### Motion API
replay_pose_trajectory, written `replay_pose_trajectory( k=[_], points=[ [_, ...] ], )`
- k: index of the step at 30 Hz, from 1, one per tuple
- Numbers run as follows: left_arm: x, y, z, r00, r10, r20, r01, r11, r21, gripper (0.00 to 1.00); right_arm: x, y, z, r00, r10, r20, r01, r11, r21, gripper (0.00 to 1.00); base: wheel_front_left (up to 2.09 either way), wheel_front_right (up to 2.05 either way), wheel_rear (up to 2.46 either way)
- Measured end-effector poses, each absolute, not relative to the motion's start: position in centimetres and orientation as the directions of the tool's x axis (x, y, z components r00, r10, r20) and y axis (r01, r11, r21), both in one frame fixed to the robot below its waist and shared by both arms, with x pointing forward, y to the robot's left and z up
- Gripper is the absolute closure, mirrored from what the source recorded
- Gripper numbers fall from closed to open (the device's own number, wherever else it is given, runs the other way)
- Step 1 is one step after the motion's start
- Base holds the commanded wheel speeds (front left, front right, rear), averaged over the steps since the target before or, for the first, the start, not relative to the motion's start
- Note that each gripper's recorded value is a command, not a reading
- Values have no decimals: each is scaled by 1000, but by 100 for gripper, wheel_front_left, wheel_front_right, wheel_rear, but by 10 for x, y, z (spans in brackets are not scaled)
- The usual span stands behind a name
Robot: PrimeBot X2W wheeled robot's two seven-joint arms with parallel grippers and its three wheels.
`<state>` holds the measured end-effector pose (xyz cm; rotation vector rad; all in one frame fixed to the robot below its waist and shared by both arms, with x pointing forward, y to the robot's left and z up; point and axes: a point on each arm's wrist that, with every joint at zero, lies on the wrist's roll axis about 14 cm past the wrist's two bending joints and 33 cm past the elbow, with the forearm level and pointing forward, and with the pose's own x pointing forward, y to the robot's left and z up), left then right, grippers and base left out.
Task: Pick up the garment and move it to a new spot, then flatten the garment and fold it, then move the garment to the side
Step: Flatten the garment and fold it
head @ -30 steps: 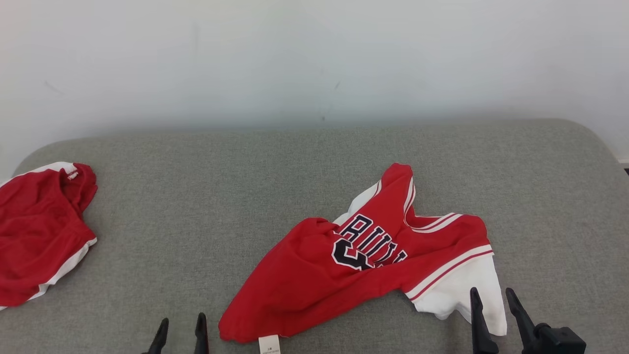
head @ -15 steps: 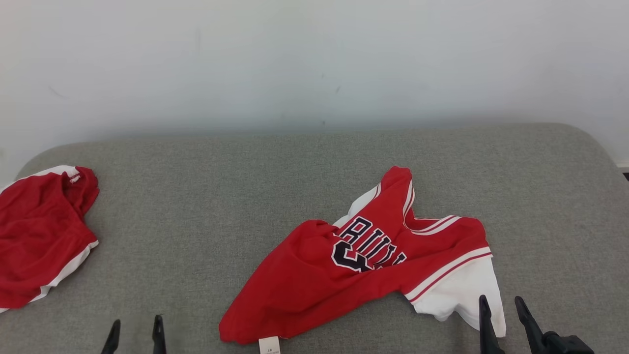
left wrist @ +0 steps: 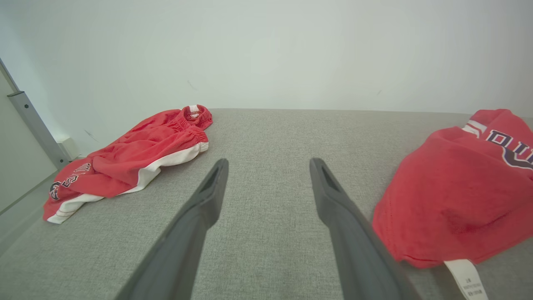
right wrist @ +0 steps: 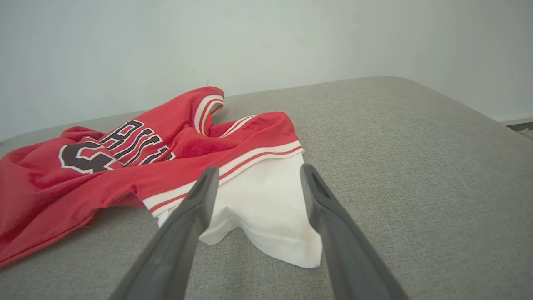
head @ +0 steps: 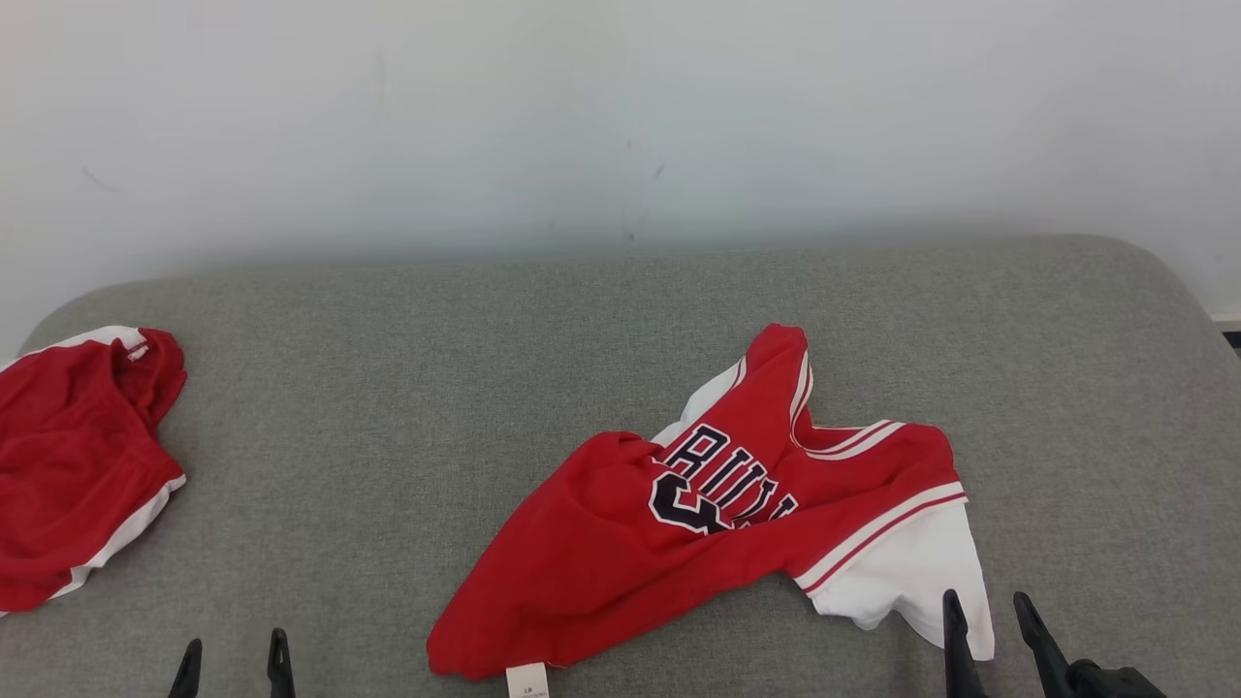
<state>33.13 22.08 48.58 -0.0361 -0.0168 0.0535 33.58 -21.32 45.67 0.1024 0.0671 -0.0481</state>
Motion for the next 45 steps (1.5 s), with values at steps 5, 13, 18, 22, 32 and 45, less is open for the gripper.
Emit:
replay_pose_trajectory(
  k=[5, 13, 18, 22, 32, 45],
  points=[
    [330, 220, 481, 999, 50, 1, -50, 998, -33, 0, 335, -213, 454, 996, -45, -78, 53, 994, 100, 0, 0, 0, 0],
    [341, 194, 469, 999, -38, -34, 37, 998, -44, 0, 339, -223, 451, 994, -62, -93, 69, 995, 75, 0, 0, 0, 0],
    [356, 169, 454, 988, -127, -86, 123, 991, -52, 0, 346, -235, 445, 990, -72, -119, 78, 996, 49, 0, 0, 0, 0],
    [363, 150, 434, 967, -203, -153, 196, 979, -55, 0, 355, -242, 436, 985, -75, -154, 81, 996, 34, 0, 0, 0, 0],
    [361, 126, 382, 904, -283, -322, 253, 958, -131, 0, 359, -249, 403, 958, -98, -271, 112, 993, 38, 0, 0, 0, 0],
    [359, 114, 370, 880, -300, -368, 238, 949, -205, 100, 355, -229, 379, 931, -54, -361, 94, 991, 93, 100, 0, 0, 0]
  ],
)
